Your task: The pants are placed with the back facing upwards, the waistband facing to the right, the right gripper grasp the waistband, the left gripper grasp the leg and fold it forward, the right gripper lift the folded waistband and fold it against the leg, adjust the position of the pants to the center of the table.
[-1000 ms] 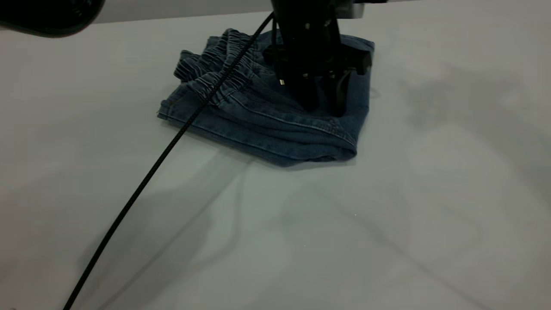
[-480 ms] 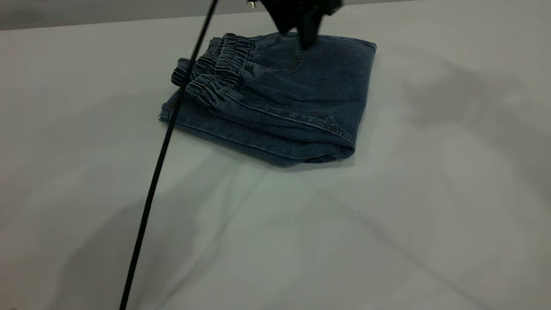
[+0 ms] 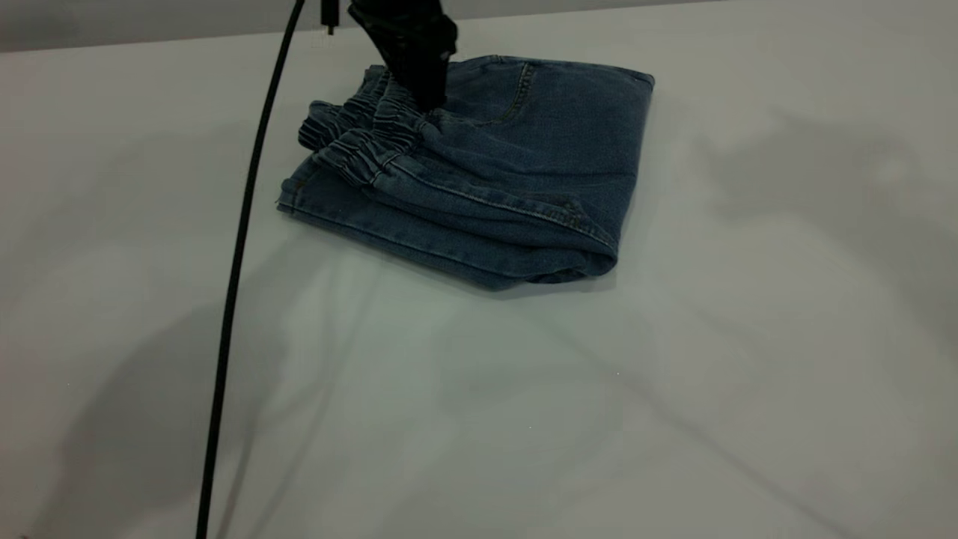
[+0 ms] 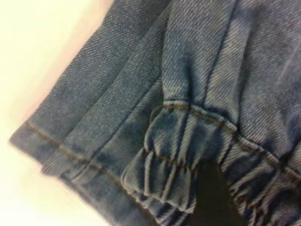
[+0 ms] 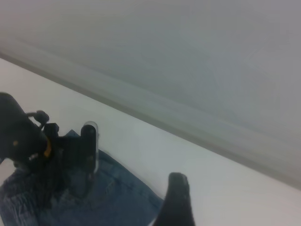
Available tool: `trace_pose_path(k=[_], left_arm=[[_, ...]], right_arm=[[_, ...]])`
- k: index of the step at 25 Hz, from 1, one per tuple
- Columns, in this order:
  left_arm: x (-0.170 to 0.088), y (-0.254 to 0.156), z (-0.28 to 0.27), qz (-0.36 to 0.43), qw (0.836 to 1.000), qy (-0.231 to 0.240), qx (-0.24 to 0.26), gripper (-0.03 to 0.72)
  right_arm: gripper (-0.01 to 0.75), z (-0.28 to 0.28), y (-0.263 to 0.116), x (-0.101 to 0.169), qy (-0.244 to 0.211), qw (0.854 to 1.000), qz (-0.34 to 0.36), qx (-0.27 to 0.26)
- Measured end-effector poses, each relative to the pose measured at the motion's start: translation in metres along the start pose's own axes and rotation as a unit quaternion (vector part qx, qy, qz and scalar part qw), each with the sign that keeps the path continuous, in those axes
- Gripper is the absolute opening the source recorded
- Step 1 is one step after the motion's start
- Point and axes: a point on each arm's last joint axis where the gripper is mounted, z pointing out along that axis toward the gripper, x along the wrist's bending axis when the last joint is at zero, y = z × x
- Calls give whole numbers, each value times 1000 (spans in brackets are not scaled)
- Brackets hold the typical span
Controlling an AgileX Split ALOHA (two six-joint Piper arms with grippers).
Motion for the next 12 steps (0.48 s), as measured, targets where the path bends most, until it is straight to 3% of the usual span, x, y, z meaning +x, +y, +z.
trace_pose_path(k=[5, 12], left_arm=[[-3, -4, 25, 26, 999, -43, -8, 399], [-3, -7, 35, -10, 999, -47, 2, 399]], right_arm=[[535, 0, 0, 0, 0, 1000, -1, 0], [535, 0, 0, 0, 0, 1000, -1, 0]])
